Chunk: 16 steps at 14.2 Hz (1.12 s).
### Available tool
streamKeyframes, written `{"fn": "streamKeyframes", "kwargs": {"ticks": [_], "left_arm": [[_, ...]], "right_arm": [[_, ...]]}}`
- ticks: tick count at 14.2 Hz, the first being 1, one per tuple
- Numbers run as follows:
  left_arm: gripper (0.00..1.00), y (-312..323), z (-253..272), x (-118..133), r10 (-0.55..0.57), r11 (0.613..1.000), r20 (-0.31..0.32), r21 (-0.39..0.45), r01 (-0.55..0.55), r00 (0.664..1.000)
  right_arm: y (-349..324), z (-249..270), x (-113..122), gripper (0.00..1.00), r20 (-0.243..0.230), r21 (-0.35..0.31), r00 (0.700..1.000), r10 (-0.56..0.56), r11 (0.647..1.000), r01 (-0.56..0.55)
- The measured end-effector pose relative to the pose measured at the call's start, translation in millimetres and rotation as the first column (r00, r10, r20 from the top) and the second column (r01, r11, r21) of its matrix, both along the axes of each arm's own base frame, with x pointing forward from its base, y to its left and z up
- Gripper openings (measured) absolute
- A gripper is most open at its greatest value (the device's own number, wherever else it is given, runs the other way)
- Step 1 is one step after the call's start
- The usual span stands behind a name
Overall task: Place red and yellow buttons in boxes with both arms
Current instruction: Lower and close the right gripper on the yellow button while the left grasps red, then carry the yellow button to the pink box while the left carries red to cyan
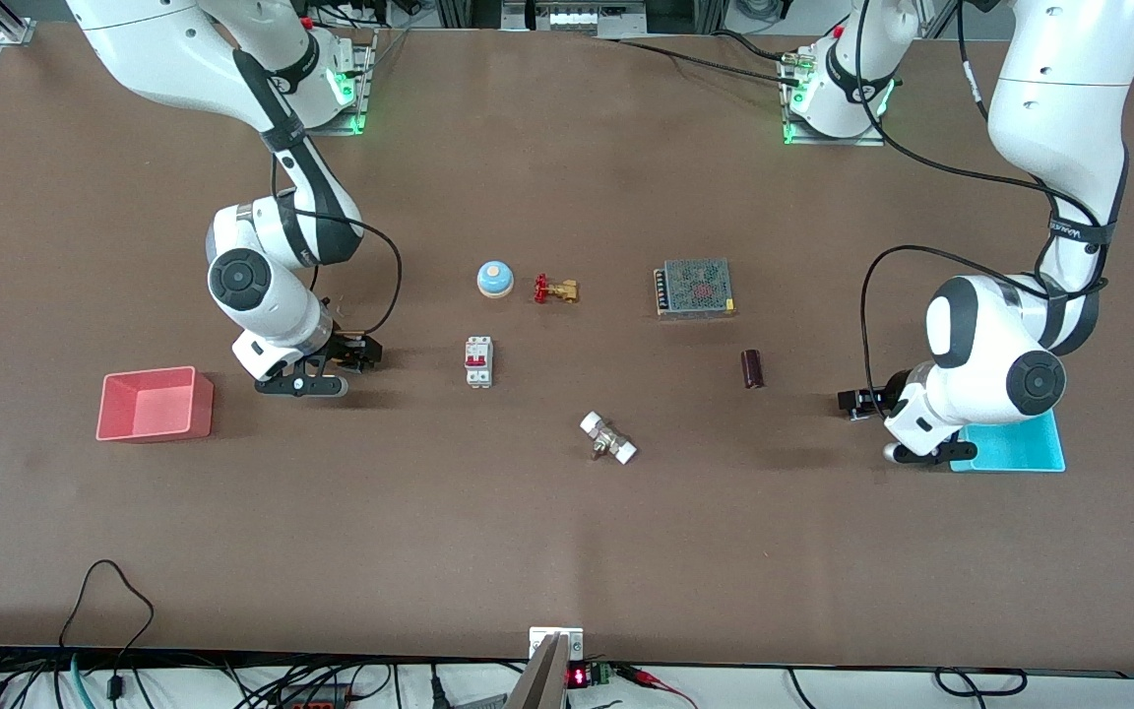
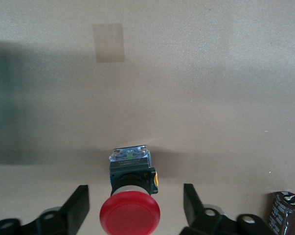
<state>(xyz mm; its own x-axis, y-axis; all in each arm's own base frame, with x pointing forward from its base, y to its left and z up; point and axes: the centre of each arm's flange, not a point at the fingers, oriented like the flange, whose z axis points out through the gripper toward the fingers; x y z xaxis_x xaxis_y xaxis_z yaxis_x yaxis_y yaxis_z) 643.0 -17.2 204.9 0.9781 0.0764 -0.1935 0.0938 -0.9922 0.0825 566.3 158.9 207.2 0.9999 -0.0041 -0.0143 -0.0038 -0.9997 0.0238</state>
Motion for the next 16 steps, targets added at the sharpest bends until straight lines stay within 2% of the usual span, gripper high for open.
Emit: {"fn": "streamKeyframes", "kwargs": {"ticks": [1,2,3,4,5,6,7,9,10,13,16], "left_arm": [[0.72,0,0,0,0.000,1.000,-0.001,0.000,0.000,1.000],[0.62,0,-1,-1,0.001,1.000,-0.003,0.001,-0.001,1.000],[0.50,1,-2,-2,0.001,1.000,-0.005,0.001,-0.001,1.000],[0.41,1,-2,-2,0.001,1.000,-0.006,0.001,-0.001,1.000],[0.41,1,-1,-2,0.000,1.000,-0.005,0.001,0.000,1.000],[0.41,1,0,-2,-0.002,1.000,-0.003,0.000,0.002,1.000],[0.41,1,3,-1,-0.003,1.000,0.002,0.000,0.003,1.000],[0.41,2,18,-1,-0.003,1.000,0.009,-0.001,0.003,1.000],[0.41,3,32,-2,-0.004,1.000,0.002,-0.003,0.004,1.000],[0.41,32,96,-6,-0.023,0.999,0.013,0.047,0.022,1.000],[0.41,117,151,-13,-0.068,0.995,0.049,0.077,0.064,0.996]], "right_arm": [[0,0,0,0.96,0.000,0.000,1.000,0.000,1.000,0.000],[0,0,0,0.89,0.000,0.000,1.000,0.000,1.000,0.000],[0,0,0,0.89,0.000,0.000,1.000,0.000,1.000,0.000],[0,0,0,0.85,-0.001,0.000,1.000,0.000,1.000,0.000],[0,0,0,0.77,-0.001,0.000,1.000,0.000,1.000,0.000],[0,-1,0,0.77,-0.001,0.000,1.000,0.000,1.000,0.000],[1,-1,-1,0.70,-0.001,0.000,1.000,0.001,1.000,-0.001],[1,-1,-1,0.46,-0.002,0.001,1.000,0.001,1.000,-0.001],[2,0,-1,0.41,0.000,0.001,1.000,0.001,1.000,-0.001],[4,1,-1,0.41,0.000,0.003,1.000,0.002,1.000,-0.002],[-2,23,8,0.41,0.021,0.007,1.000,-0.008,1.000,0.008]]}}
